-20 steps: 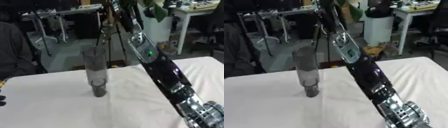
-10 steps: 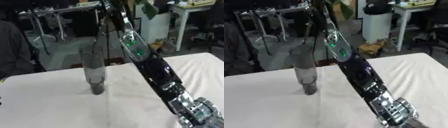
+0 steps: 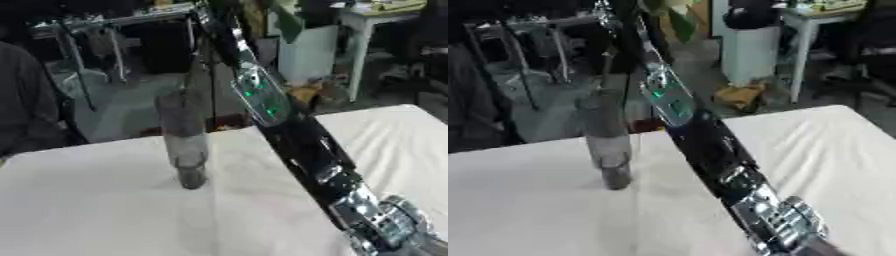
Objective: Arrange flowers into the vase.
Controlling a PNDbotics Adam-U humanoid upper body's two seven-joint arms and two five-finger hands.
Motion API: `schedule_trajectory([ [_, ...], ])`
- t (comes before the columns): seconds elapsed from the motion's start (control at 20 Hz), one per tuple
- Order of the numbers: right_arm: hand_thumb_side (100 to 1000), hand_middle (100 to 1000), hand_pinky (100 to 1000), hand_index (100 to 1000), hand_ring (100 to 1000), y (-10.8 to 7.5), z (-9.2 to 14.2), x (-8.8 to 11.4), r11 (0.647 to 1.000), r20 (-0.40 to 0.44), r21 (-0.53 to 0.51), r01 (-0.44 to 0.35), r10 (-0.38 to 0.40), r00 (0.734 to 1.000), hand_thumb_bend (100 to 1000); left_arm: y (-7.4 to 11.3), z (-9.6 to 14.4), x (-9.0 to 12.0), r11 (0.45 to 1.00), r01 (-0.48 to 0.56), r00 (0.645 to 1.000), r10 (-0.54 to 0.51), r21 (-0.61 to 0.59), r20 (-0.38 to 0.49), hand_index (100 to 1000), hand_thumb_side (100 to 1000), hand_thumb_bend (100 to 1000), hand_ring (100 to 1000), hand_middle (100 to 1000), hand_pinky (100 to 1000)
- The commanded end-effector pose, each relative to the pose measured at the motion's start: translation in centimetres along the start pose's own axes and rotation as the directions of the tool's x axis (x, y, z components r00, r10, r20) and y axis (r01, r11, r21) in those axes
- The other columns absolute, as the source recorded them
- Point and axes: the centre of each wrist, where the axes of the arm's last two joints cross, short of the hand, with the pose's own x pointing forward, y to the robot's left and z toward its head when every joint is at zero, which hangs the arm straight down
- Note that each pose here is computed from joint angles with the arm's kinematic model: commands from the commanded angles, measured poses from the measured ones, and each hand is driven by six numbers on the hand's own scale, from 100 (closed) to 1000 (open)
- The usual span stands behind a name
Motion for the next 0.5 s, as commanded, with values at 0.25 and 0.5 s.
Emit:
schedule_trajectory([
  [0.25,975,100,100,235,132,0.2,0.1,-0.4,0.999,-0.013,0.041,-0.006,0.007,1.000,100,0.1,-0.2,0.5,1.000,0.001,1.000,-0.001,-0.004,0.020,720,966,421,607,615,606],
  [0.5,978,100,100,250,163,0.7,1.0,-1.2,0.993,-0.053,0.116,-0.012,0.018,0.998,100,0.1,-0.2,0.5,1.000,0.002,1.000,-0.002,-0.004,0.017,721,968,419,608,615,606],
])
